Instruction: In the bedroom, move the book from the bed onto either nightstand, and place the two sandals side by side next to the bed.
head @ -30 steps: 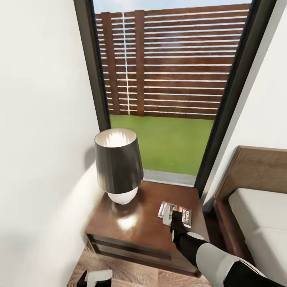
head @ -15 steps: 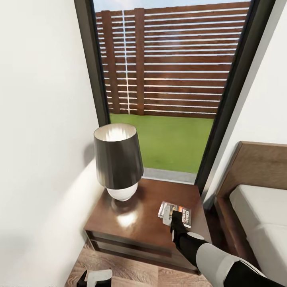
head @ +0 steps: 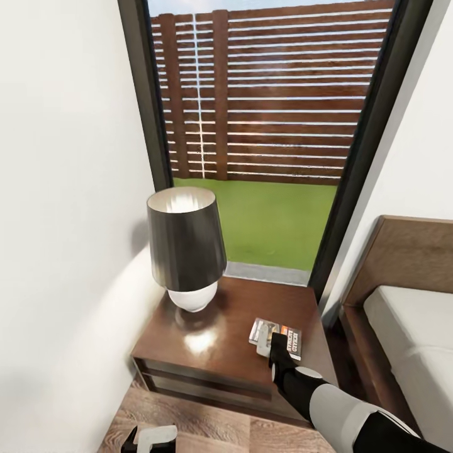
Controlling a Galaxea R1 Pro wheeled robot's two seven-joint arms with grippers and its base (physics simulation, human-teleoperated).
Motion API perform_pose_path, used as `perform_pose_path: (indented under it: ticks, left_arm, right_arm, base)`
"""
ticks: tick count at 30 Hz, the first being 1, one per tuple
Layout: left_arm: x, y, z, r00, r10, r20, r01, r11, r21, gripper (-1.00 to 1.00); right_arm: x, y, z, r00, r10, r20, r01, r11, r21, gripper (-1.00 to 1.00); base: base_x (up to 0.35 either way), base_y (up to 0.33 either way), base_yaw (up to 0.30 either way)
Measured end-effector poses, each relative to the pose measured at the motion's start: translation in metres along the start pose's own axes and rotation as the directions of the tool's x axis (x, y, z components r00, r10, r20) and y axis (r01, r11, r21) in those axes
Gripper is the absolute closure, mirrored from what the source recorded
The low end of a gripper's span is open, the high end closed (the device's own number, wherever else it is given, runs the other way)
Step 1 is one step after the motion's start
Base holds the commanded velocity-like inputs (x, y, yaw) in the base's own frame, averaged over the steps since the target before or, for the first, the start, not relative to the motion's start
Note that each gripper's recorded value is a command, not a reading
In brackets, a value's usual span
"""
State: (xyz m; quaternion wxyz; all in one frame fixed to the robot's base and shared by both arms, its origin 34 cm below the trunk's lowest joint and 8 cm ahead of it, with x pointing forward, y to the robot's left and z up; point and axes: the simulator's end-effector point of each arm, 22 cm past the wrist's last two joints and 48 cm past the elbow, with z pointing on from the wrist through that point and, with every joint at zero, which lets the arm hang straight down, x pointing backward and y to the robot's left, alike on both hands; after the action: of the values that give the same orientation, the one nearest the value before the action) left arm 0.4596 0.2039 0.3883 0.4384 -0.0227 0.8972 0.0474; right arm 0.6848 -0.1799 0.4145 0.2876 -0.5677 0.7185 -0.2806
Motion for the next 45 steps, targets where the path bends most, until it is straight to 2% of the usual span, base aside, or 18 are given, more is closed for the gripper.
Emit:
perform_pose_path:
  ticks: [3, 6, 7, 8, 19, 33, 45]
  left_arm:
    - [0.006, 0.0, 0.003, 1.0, 0.0, 0.001, 0.0, 1.0, 0.0, -1.0]
    - [0.006, 0.0, 0.003, 1.0, 0.0, 0.001, 0.0, 1.0, 0.0, -1.0]
    - [0.006, 0.0, 0.003, 1.0, 0.0, 0.001, 0.0, 1.0, 0.0, -1.0]
    - [0.006, 0.0, 0.003, 1.0, 0.0, 0.0, 0.0, 1.0, 0.0, -1.0]
    - [0.006, -0.001, 0.003, 1.0, -0.002, -0.001, 0.002, 1.0, 0.0, -1.0]
    - [0.006, -0.001, 0.003, 1.0, -0.003, -0.001, 0.003, 1.0, 0.0, -1.0]
    - [0.016, -0.004, 0.002, 1.0, 0.01, -0.019, -0.01, 1.0, 0.008, -1.0]
  right_arm:
    - [0.0, 0.002, 0.003, 1.0, -0.022, 0.002, 0.022, 1.0, 0.014, 1.0]
    - [0.0, 0.001, 0.003, 1.0, -0.022, 0.002, 0.022, 1.0, 0.014, 1.0]
    - [0.0, 0.001, 0.003, 1.0, -0.022, 0.002, 0.022, 1.0, 0.014, -1.0]
    - [0.001, 0.005, 0.003, 1.0, -0.003, 0.001, 0.003, 1.0, 0.001, -1.0]
    - [0.0, 0.005, 0.003, 1.0, -0.002, 0.002, 0.002, 1.0, 0.002, -1.0]
    - [-0.007, 0.011, 0.003, 1.0, 0.005, 0.028, -0.004, 1.0, -0.029, -1.0]
    - [-0.007, 0.011, 0.003, 1.0, 0.004, 0.029, -0.003, 1.0, -0.03, -1.0]
  base:
    - [0.0, 0.0, 0.0]
    - [0.0, 0.0, 0.0]
    - [0.0, 0.0, 0.0]
    - [0.0, 0.0, 0.0]
    - [-0.029, 0.021, 0.0]
    - [-0.257, 0.167, 0.0]
    - [-0.331, 0.02, 0.0]
